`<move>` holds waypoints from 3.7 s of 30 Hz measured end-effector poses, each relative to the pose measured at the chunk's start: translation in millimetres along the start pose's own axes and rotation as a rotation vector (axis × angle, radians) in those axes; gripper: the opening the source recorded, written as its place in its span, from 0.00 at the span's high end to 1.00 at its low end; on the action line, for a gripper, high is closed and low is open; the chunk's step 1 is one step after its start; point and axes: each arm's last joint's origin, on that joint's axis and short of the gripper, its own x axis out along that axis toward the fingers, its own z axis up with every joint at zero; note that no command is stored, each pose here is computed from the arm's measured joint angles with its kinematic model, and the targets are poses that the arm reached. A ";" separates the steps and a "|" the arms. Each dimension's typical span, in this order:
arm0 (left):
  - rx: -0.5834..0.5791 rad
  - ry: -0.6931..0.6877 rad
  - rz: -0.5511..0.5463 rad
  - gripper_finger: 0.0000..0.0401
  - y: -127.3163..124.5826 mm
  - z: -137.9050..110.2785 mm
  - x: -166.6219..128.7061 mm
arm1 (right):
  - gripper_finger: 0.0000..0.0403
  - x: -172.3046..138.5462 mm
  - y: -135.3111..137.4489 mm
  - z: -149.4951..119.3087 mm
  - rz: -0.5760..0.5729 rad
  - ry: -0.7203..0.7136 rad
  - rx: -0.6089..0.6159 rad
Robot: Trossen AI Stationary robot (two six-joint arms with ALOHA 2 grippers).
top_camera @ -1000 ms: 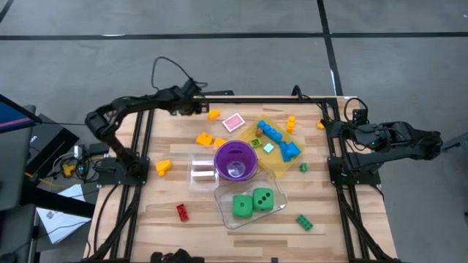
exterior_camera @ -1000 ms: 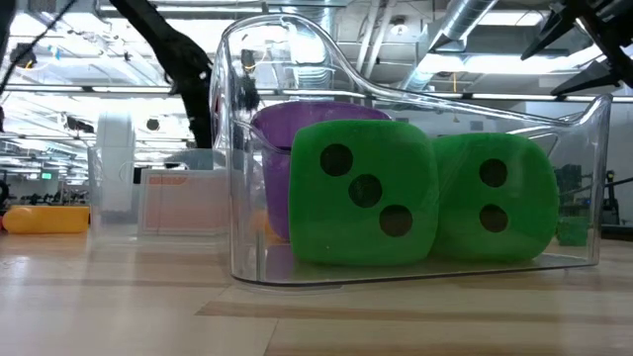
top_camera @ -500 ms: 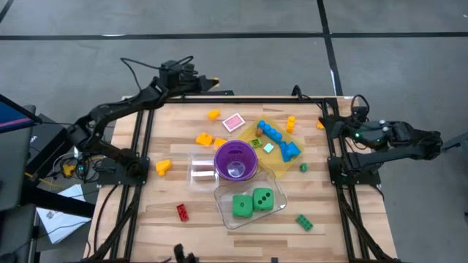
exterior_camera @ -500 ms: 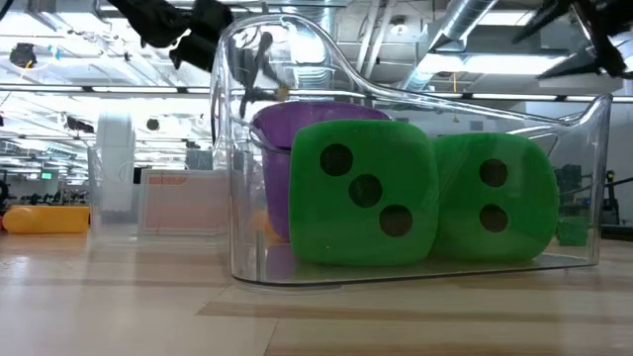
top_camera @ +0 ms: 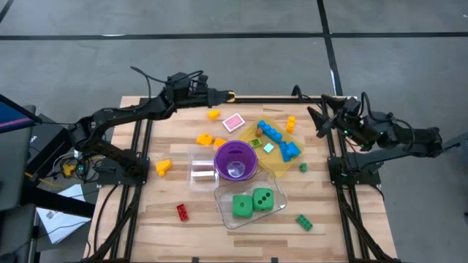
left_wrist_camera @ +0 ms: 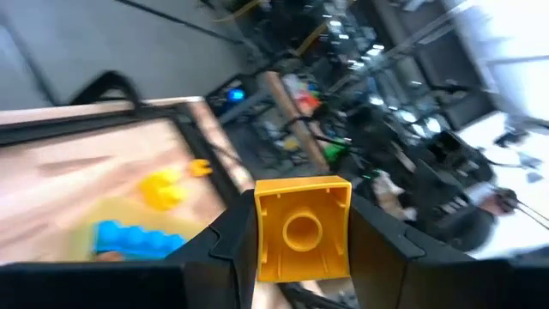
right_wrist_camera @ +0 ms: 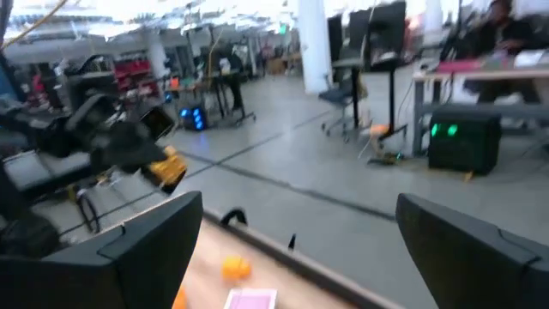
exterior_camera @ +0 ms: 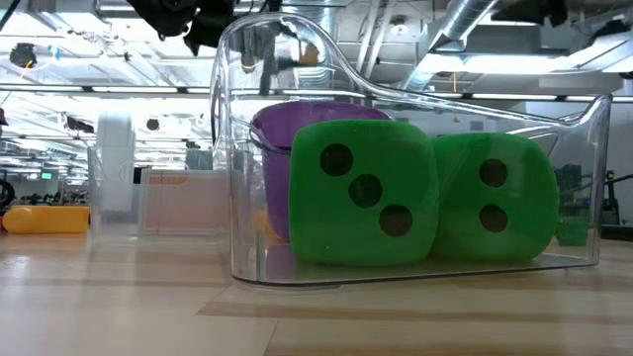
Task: Pick & Place Toys
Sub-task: Put the small yellow game piece into the yellow bin
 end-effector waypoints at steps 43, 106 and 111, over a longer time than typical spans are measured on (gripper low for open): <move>-0.051 -0.012 -0.184 0.64 -30.6 -14.8 6.8 | 0.06 201.1 107.2 38.3 0.465 0.278 -0.462; 0.068 -0.144 -0.220 0.37 -42.0 19.7 -29.4 | 0.66 202.5 63.4 6.1 0.209 0.754 -0.172; 0.092 -0.162 -0.163 0.37 -40.0 28.8 -43.7 | 0.66 193.5 45.9 -27.4 0.103 1.030 -0.148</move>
